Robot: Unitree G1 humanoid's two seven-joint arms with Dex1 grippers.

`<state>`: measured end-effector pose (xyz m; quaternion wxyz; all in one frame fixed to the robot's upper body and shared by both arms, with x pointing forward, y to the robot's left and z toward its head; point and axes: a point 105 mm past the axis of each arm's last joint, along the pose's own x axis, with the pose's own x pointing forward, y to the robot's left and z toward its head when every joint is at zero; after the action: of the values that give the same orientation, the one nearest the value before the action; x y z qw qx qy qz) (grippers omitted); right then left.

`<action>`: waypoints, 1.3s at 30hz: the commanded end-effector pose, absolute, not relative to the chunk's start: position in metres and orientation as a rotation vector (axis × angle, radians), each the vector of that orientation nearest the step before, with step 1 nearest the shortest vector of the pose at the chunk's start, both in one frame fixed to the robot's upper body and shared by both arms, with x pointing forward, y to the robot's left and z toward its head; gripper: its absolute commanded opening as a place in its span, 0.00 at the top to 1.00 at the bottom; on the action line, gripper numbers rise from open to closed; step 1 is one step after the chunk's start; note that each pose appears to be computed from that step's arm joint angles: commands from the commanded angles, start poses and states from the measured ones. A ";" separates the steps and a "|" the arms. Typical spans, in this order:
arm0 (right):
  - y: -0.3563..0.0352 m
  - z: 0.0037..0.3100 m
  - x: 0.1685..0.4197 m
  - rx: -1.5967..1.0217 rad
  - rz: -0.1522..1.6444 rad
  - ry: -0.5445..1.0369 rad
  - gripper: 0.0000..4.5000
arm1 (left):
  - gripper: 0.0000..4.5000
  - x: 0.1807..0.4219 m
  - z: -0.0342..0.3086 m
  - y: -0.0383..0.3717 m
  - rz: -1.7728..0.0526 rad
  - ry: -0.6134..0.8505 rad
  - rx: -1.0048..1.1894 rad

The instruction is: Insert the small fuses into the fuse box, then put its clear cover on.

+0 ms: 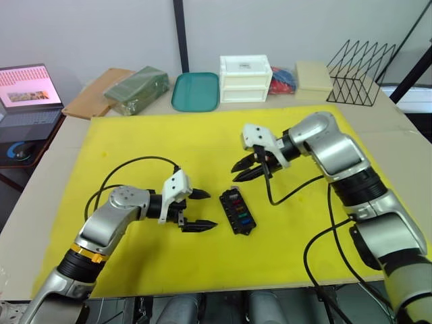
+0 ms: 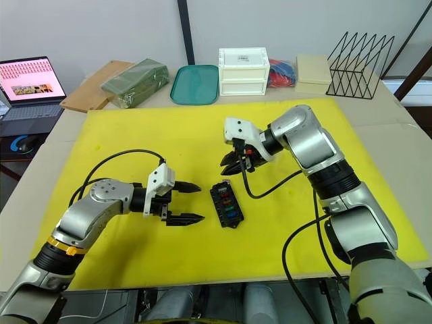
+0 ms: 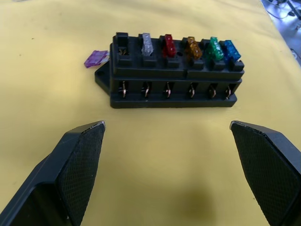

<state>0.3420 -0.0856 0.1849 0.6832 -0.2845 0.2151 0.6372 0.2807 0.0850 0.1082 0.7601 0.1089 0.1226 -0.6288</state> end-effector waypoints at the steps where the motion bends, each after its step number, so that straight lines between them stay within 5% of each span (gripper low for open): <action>1: -0.090 0.190 0.347 -0.484 1.374 0.528 0.71 | 0.00 0.284 0.121 0.087 -1.360 0.220 0.265; 15: -0.100 0.155 0.346 0.011 1.208 0.891 0.71 | 0.00 0.279 0.119 0.088 -1.357 0.229 0.253; 39: -0.096 0.142 0.354 0.236 1.094 1.006 0.71 | 0.00 0.277 0.119 0.085 -1.342 0.220 0.242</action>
<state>0.3488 -0.0964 0.1283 0.7202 0.1123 0.4793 0.4888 0.2791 0.0867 0.1095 0.7719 0.1054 0.1197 -0.6155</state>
